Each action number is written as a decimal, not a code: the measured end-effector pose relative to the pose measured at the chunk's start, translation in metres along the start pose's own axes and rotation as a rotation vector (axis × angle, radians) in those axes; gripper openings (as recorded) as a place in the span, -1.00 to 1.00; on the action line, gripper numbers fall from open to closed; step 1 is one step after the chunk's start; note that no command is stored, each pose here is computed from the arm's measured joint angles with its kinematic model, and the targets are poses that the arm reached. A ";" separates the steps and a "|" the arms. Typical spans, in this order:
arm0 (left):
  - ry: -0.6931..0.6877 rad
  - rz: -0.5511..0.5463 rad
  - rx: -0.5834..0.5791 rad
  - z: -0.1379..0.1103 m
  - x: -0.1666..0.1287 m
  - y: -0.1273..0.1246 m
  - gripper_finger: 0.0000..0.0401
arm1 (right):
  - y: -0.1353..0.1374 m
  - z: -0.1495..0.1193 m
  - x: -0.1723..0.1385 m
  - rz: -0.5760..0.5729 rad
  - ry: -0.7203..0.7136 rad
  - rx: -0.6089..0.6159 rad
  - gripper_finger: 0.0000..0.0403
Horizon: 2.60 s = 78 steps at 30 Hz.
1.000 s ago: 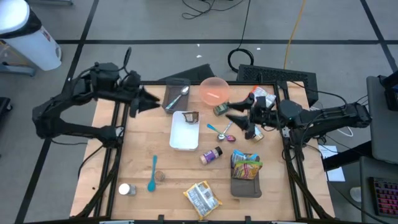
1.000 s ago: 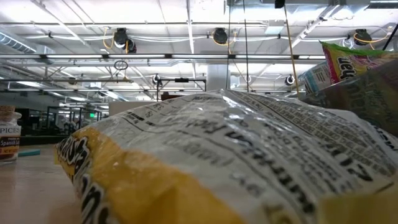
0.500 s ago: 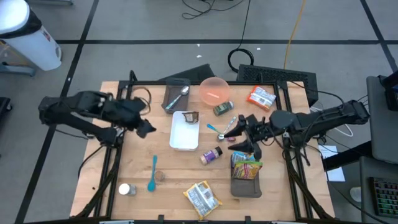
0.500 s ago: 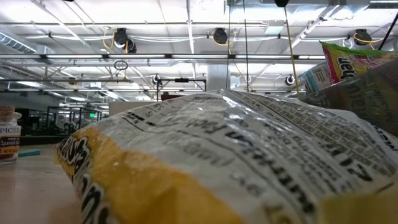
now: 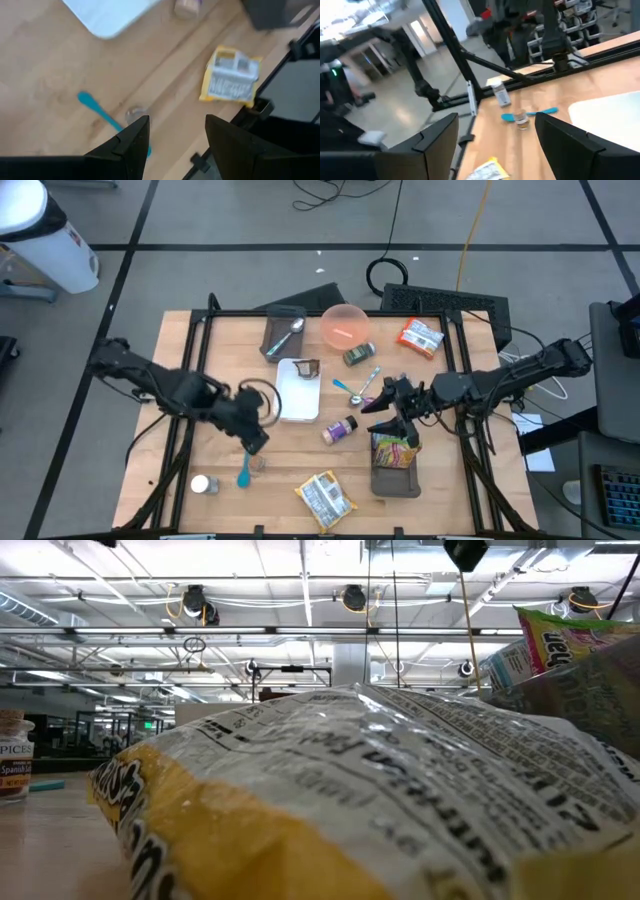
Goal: Pick & Place Food Item
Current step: Put the brown seasoning bottle into the white bin
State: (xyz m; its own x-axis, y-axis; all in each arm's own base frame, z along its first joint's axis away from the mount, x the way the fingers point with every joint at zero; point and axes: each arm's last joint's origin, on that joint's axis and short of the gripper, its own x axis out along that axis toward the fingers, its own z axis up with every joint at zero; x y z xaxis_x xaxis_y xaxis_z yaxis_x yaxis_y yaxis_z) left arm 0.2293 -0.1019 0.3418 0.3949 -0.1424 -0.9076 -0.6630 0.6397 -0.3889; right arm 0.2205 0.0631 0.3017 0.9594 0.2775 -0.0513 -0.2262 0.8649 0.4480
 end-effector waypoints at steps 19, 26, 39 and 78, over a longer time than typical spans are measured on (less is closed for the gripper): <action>0.095 0.247 -0.316 -0.032 0.076 -0.028 0.01 | -0.011 -0.022 -0.005 0.066 -0.115 0.125 0.26; 0.132 0.466 -0.426 -0.042 0.097 -0.021 0.01 | -0.011 -0.022 -0.005 0.067 -0.114 0.125 0.27; 0.239 0.513 -0.419 -0.049 0.121 -0.007 0.01 | -0.011 -0.022 -0.005 0.068 -0.113 0.141 0.27; 0.251 0.314 -0.378 -0.040 0.166 0.013 0.56 | -0.011 -0.022 -0.005 0.067 -0.112 0.151 0.26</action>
State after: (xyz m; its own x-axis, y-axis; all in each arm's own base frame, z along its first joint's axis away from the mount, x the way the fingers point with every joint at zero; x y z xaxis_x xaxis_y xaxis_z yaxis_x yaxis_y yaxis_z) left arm 0.2605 -0.1470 0.1798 0.0080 -0.1935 -0.9811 -0.9251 0.3710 -0.0807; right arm 0.2146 0.0610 0.2771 0.9576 0.2770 0.0794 -0.2708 0.7710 0.5765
